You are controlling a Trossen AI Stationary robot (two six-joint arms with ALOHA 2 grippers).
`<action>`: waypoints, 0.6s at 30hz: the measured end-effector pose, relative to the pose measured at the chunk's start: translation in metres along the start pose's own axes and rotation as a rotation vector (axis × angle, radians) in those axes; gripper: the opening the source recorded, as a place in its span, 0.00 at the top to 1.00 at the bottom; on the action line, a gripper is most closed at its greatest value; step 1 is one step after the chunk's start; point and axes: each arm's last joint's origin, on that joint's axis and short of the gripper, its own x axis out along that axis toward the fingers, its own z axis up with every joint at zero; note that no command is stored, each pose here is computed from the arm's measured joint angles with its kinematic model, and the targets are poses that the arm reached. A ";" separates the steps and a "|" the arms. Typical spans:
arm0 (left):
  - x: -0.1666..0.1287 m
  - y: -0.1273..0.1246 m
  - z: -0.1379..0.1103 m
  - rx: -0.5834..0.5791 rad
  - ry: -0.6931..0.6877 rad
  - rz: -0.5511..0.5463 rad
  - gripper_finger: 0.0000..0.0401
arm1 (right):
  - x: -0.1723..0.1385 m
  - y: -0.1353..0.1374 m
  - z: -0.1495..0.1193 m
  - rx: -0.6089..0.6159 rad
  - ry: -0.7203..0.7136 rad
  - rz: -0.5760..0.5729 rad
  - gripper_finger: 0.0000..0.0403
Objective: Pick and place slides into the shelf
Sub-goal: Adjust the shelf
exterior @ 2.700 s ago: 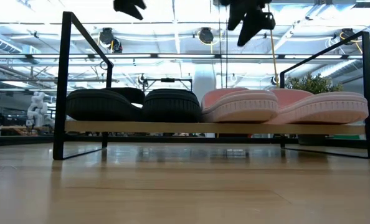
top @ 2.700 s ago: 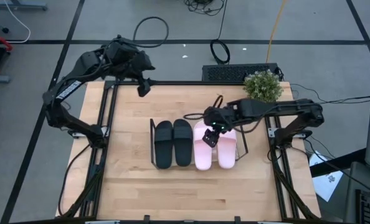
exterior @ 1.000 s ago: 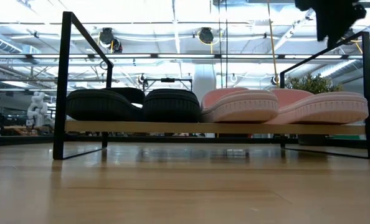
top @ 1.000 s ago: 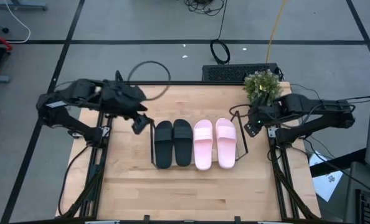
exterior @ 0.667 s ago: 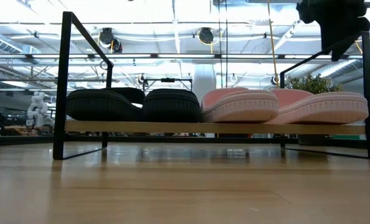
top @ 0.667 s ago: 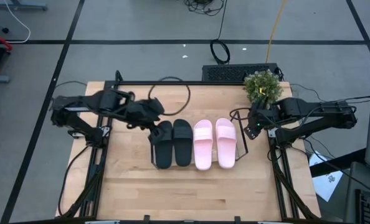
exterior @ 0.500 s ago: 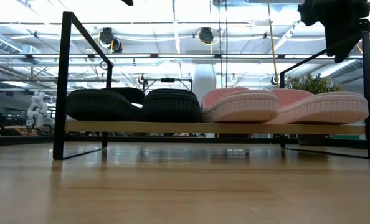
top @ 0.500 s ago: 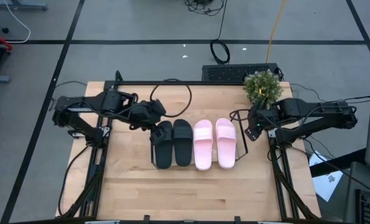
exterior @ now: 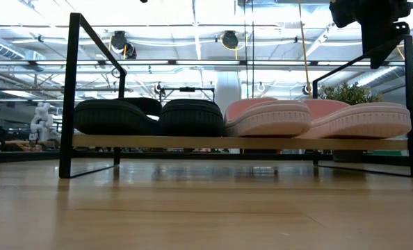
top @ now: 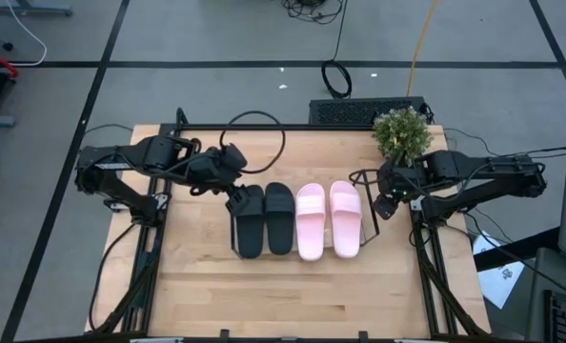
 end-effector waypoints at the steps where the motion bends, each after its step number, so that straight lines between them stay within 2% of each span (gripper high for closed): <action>1: -0.001 0.001 0.000 0.000 -0.003 0.001 0.23 | 0.000 0.000 0.000 0.000 0.001 -0.001 0.39; 7: -0.001 0.001 0.000 0.022 -0.006 0.003 0.23 | 0.001 0.004 0.001 0.008 0.032 0.045 0.39; 18: -0.002 0.001 0.000 0.045 -0.007 0.003 0.23 | 0.013 0.014 0.006 -0.018 0.108 0.019 0.39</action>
